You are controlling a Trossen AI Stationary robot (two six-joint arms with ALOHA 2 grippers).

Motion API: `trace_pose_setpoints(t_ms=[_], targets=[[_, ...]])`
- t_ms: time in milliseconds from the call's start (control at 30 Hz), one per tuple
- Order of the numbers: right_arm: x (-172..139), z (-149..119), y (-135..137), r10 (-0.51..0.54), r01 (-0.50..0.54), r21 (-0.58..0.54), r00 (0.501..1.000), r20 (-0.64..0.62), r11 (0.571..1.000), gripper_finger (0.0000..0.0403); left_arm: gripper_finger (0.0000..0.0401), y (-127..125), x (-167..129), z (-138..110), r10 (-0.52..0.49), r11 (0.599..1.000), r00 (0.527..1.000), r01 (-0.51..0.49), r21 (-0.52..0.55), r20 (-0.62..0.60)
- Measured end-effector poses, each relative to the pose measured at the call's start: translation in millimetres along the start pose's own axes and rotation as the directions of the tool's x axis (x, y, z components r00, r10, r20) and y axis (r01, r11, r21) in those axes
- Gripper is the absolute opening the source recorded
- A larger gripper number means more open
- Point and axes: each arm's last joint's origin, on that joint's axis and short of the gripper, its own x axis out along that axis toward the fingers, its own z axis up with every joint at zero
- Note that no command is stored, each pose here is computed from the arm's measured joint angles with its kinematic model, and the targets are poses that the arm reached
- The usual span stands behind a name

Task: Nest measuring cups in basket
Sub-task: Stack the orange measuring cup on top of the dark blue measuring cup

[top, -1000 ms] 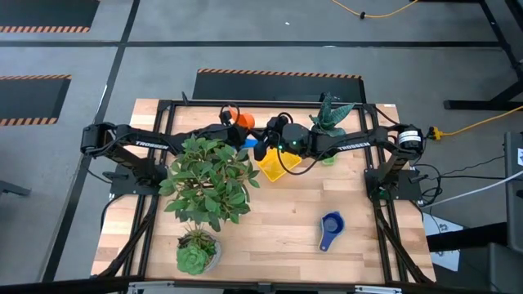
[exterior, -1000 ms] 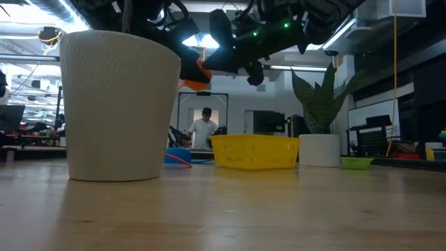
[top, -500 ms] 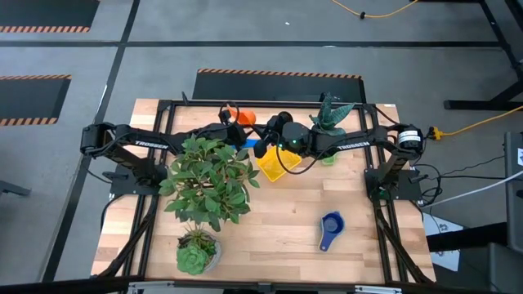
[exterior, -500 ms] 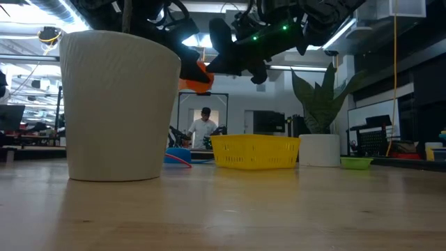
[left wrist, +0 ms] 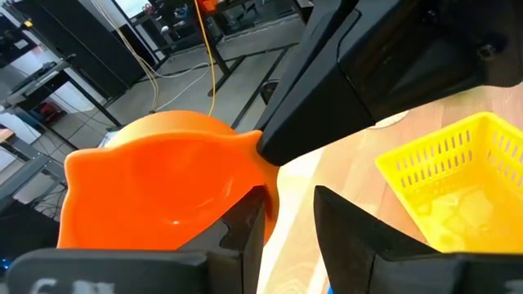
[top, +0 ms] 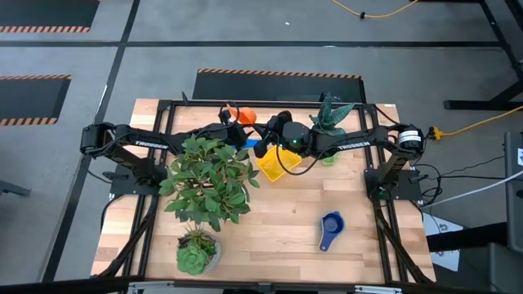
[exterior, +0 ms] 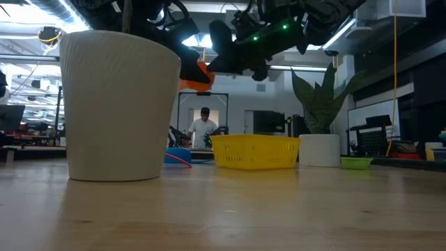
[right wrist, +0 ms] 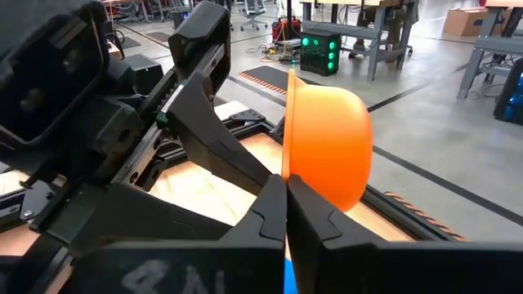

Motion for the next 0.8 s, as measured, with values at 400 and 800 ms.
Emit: trace_pose_setpoints(t_ms=[400,800], targets=[[4,-2,-13,-0.045,0.044,-0.015,0.998,-0.045,0.999,0.0000,0.0099,0,0,-1,-0.002,1.000,1.000,0.002,0.002,-0.003],[-4,12,-22,-0.070,0.065,-0.099,0.996,-0.049,0.993,0.0000,0.0099,-1,0,-1,-0.014,1.000,1.000,0.014,0.001,-0.001]])
